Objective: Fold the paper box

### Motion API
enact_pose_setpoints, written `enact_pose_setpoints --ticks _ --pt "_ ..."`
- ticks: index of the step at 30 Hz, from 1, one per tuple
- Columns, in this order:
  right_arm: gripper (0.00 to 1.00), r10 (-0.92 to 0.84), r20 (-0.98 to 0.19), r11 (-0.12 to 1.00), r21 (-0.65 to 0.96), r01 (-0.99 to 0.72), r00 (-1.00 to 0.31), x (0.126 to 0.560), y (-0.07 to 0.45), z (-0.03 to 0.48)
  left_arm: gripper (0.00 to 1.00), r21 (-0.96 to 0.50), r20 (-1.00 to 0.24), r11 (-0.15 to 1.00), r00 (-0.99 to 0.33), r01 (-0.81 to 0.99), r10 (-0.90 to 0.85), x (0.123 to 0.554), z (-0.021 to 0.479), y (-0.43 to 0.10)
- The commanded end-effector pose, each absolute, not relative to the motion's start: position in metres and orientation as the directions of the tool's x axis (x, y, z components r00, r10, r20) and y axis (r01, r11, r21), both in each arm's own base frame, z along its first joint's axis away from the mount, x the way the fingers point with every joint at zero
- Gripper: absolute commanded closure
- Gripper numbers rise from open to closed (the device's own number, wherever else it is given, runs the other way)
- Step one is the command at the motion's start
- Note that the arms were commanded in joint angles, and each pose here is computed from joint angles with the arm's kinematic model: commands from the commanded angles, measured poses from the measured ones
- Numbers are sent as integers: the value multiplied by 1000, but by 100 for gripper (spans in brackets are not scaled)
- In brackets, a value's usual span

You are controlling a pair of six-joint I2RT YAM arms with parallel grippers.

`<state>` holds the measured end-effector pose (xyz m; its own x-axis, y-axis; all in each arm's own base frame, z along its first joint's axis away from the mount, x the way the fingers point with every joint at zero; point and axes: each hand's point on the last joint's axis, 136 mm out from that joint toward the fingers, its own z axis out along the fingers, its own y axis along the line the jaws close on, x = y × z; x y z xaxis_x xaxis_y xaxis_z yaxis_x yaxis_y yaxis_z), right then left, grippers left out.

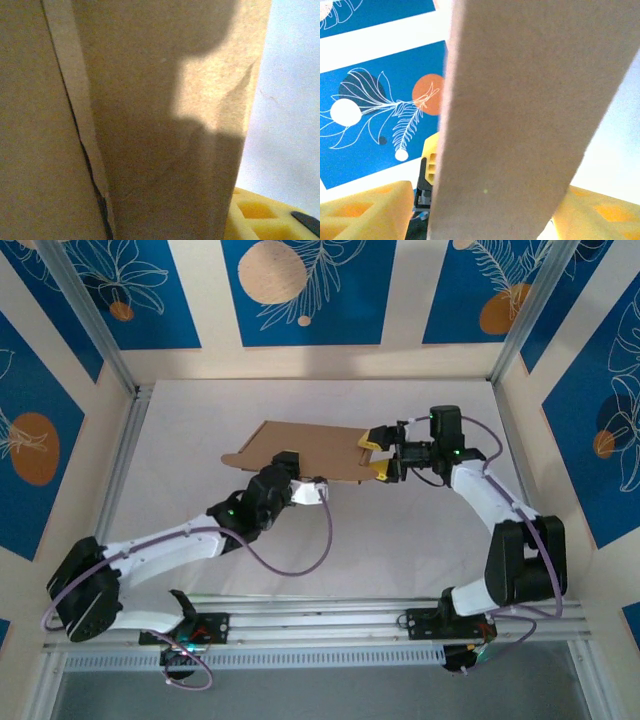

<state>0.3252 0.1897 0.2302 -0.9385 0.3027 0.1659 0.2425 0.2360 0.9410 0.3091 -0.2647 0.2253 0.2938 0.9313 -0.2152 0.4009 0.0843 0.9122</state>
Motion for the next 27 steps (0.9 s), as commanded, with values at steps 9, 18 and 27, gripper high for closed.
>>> enact_pose_setpoints --ticks 9,18,27 --pt "35 407 -286 661 748 64 -868 304 120 256 63 539 -260 49 111 841 959 249 208 -252" --pt "38 -63 -754 871 278 -405 -653 287 130 279 65 232 -173 19 22 973 985 228 173 -274" --pt "40 -425 -770 699 55 -713 -476 247 162 272 66 37 -75 -9 12 999 997 222 138 -295"
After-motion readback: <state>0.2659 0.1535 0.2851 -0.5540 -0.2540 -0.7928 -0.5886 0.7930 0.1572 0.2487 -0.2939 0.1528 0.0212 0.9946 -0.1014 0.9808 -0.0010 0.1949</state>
